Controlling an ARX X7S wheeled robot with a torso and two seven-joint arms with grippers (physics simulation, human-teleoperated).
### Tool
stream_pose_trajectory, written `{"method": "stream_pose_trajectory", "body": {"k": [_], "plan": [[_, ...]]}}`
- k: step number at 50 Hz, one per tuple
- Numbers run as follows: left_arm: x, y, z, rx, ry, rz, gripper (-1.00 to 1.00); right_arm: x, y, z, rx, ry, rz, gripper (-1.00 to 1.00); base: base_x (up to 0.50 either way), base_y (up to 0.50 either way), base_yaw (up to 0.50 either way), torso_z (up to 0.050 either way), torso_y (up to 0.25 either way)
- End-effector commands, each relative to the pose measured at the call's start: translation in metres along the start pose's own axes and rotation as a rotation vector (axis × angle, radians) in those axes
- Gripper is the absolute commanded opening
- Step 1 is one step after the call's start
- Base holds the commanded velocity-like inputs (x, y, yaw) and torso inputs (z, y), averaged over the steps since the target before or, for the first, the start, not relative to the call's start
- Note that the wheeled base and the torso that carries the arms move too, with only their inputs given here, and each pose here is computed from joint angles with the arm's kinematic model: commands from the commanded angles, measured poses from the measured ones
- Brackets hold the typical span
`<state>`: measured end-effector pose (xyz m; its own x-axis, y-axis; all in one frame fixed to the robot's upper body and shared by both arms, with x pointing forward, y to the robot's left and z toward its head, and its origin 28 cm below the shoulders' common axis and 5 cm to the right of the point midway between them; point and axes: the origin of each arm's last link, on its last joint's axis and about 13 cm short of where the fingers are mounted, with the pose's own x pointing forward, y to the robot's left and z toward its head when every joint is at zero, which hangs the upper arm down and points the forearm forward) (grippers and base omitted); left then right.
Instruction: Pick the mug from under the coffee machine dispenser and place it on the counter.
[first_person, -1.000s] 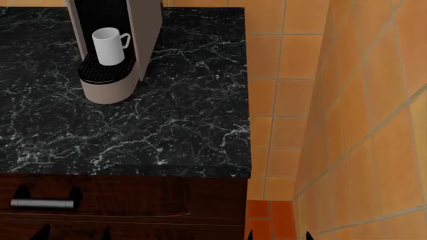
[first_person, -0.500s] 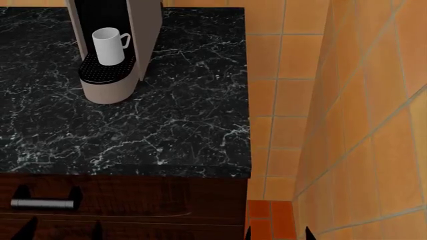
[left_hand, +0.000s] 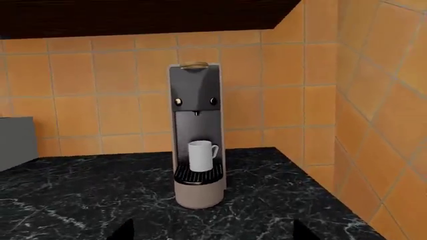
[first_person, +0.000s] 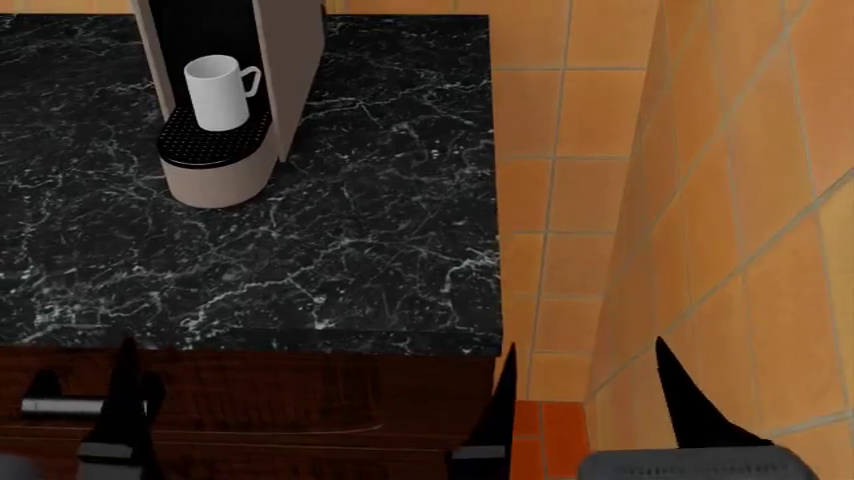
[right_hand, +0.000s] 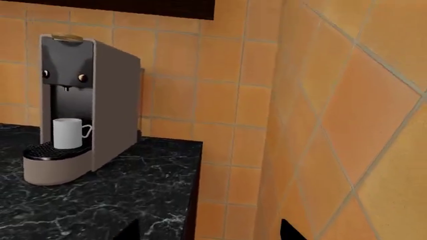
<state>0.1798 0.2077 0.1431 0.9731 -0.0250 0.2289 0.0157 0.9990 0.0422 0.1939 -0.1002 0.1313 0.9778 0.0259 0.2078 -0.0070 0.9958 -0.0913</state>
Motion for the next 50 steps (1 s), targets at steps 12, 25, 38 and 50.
{"method": "stream_pose_trajectory", "body": {"k": [12, 25, 38, 50], "plan": [[-0.019, 0.015, 0.075, 0.008, -0.147, 0.036, 1.00, -0.013, -0.006, 0.065, -0.107, -0.194, 0.039, 1.00, 0.00, 0.00, 0.00, 0.000, 0.000], [-0.026, 0.014, 0.083, 0.004, -0.189, 0.050, 1.00, -0.022, -0.001, 0.080, -0.118, -0.214, 0.015, 1.00, 0.00, 0.09, 0.00, 0.000, 0.000], [-0.027, 0.014, 0.083, 0.004, -0.188, 0.054, 1.00, -0.022, -0.001, 0.079, -0.114, -0.215, 0.013, 1.00, 0.00, 0.21, 0.00, 0.000, 0.000], [-0.027, 0.013, 0.083, 0.003, -0.189, 0.055, 1.00, -0.022, -0.002, 0.079, -0.117, -0.214, 0.011, 1.00, 0.00, 0.31, 0.00, 0.000, 0.000]]}}
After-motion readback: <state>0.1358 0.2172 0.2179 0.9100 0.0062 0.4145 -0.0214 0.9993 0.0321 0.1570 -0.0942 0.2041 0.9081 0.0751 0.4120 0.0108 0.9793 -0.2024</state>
